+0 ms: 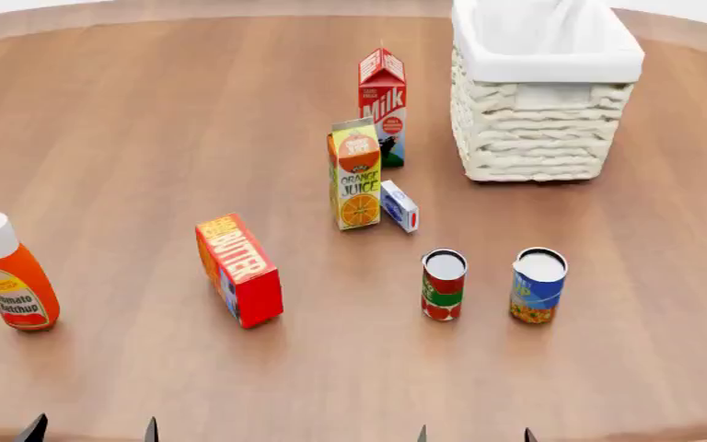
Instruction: Pick up the alphabet soup, and put it in the basket.
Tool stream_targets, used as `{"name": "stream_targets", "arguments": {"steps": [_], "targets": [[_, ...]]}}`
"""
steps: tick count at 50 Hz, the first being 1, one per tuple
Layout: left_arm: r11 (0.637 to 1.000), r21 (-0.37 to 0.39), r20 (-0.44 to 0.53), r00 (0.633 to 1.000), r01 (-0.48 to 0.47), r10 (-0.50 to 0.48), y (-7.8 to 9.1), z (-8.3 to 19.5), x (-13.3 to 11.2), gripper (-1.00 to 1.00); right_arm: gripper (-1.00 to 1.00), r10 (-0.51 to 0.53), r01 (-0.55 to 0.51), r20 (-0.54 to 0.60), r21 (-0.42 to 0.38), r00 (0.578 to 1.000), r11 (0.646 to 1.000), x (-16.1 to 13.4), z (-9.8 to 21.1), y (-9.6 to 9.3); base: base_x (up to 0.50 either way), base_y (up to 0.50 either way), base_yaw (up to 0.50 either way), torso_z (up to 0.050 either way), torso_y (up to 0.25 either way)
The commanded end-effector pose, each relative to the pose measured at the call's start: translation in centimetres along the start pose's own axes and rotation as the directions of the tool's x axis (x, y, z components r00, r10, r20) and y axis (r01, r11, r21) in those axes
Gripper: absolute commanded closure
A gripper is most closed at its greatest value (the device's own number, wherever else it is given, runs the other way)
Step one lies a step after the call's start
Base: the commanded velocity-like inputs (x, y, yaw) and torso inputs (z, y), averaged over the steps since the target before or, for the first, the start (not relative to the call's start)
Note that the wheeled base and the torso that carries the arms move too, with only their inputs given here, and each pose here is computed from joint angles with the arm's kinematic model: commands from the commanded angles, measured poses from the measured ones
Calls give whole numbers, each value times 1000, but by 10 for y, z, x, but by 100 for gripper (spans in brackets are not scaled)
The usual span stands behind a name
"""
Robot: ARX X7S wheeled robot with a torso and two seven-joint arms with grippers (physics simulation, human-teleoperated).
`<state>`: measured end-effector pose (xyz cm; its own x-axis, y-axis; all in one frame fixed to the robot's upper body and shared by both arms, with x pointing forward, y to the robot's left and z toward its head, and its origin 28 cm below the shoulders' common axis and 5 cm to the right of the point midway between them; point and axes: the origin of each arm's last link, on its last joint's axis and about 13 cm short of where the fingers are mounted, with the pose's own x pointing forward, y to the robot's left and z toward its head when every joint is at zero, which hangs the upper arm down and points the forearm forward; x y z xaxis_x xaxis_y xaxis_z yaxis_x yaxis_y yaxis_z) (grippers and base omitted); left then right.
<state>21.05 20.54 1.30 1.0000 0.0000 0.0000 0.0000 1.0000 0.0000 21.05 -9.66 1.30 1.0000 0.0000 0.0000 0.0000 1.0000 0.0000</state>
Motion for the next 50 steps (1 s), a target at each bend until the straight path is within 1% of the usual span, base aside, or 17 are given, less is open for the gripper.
{"name": "stream_targets", "arguments": {"steps": [1,11,13,14,15,18,21,25,33,38,43,50], "targets": [[1000,1,1,1000,1,-1,0,0,0,-100,-100,-5,5,0,14,1000,1000,0,3,-1,0,0,0,0,0],[1000,0,0,1000,-1,1,0,1,-1,-100,-100,-6,6,11,22,1000,1000,-1,5,-1,0,0,0,0,0],[1000,-14,29,1000,-4,5,0,5,-2,-100,-100,-12,10,36,39,999,999,-3,9,-2,0,0,0,0,0],[1000,-5,53,998,-23,23,0,8,-4,-100,-100,-20,17,72,37,997,999,-5,13,-3,0,0,0,0,0],[1000,-2,75,997,-20,20,0,9,-6,-100,-100,-20,16,88,45,996,999,-7,15,-4,0,0,0,0,0],[1000,-8,86,996,-3,3,0,12,-9,-100,-100,-6,-5,139,79,990,997,-12,22,-5,0,0,0,0,0],[1000,-14,110,994,-9,11,0,15,-11,-100,-100,-5,-16,190,111,982,994,-17,28,-6,0,0,0,0,0],[1000,-18,124,992,-20,22,1,18,-12,-100,-100,-18,-12,212,138,977,990,-19,33,-9,0,0,0,0,0],[999,-26,141,989,-28,32,2,19,-14,-100,-100,-39,6,219,151,975,989,-16,32,-11,0,0,0,0,0],[998,-44,157,986,-41,47,4,21,-14,-100,-100,-74,38,221,165,972,985,-14,33,-14,0,0,0,0,0],[996,-81,166,984,-47,60,6,22,-13,-100,-100,-92,59,200,167,975,984,-11,31,-16,0,0,0,0,0],[995,-85,179,981,-55,69,6,24,-15,-100,-100,-95,63,185,176,978,982,-10,30,-17,-36,-121,0,0,0]]}}
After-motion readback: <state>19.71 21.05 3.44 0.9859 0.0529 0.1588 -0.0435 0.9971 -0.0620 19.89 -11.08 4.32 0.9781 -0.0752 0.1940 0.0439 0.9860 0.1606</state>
